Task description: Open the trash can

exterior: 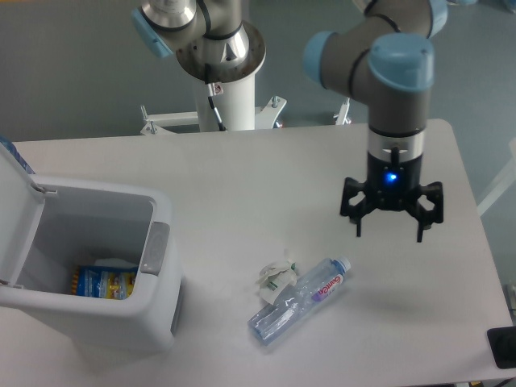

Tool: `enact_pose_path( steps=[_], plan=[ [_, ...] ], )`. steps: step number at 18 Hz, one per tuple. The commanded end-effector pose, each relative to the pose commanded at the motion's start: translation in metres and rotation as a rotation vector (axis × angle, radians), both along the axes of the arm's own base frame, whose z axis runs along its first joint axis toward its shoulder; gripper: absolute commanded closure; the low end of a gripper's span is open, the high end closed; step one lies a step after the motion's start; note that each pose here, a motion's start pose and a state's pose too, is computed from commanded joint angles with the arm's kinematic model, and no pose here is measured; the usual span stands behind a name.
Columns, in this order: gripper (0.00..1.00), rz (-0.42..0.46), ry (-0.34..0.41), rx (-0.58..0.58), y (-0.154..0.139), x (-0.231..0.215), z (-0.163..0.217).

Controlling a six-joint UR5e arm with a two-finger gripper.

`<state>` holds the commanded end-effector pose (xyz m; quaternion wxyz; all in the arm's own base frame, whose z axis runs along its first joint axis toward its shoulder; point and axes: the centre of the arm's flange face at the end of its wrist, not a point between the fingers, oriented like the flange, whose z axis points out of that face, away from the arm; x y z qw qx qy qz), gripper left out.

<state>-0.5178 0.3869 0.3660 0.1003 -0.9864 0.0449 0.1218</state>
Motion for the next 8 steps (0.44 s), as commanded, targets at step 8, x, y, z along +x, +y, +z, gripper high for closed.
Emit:
enact_pose_path(
  steps=[8],
  plan=[
    [0.00, -0.021, 0.014, -0.089, -0.003, 0.001, -0.021]
  ],
)
